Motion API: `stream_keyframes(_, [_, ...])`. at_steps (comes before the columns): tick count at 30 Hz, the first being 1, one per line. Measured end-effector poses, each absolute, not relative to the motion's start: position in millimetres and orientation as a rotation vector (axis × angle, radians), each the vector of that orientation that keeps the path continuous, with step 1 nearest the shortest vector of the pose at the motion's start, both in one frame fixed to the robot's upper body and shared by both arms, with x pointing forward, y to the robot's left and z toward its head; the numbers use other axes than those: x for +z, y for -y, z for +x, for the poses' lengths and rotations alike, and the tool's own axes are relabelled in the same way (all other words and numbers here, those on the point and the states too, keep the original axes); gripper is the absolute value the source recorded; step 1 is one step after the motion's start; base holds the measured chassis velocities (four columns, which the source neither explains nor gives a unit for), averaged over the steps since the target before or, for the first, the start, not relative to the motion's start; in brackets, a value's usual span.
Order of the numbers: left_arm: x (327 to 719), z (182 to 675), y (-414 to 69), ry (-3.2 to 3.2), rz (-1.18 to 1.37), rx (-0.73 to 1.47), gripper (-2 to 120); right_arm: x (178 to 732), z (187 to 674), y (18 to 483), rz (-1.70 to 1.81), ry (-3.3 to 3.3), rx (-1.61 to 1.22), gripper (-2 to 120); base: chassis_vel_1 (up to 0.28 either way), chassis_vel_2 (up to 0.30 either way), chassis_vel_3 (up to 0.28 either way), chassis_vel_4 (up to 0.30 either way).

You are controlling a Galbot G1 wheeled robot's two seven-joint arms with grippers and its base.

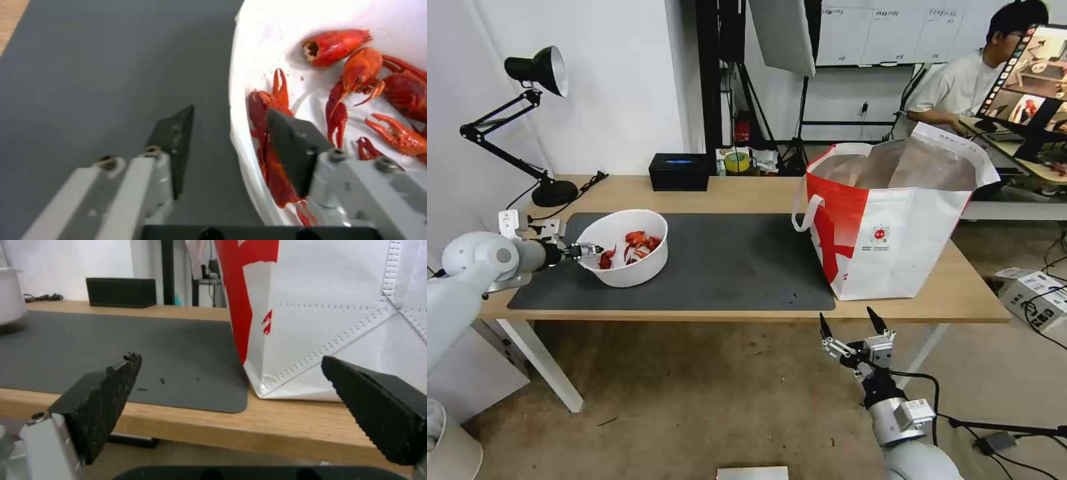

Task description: Pick up the trash from the table and place it into the takeout bag.

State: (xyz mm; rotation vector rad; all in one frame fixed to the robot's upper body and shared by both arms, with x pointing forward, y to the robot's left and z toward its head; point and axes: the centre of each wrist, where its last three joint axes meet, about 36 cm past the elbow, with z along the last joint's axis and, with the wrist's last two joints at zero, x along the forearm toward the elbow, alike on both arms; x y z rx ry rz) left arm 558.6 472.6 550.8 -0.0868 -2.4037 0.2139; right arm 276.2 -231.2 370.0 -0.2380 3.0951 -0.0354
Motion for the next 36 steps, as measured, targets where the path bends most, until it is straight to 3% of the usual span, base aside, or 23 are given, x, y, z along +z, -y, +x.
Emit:
stream_keyframes(12, [564,555,-462,2.435,-0.11,0.211,0,370,276,231,-0.238,-3.095,-0.035,100,0.0,0.0,0.0,0.0])
stream_keyframes(25, [620,557,-418,2.54,-0.258,0.24,0,370,276,231,-0.238,-3.095,-0.035,100,0.0,0.0,0.0,0.0])
stream_keyframes(31, [666,562,-373,2.609,-0.423,0.257,0,370,276,231,-0.238,-3.095,-0.035,100,0.0,0.0,0.0,0.0])
stream_keyframes(36, [682,564,-342,2.611,-0.523,0.242,0,370,276,231,-0.238,-3.095,-0.035,100,0.0,0.0,0.0,0.0])
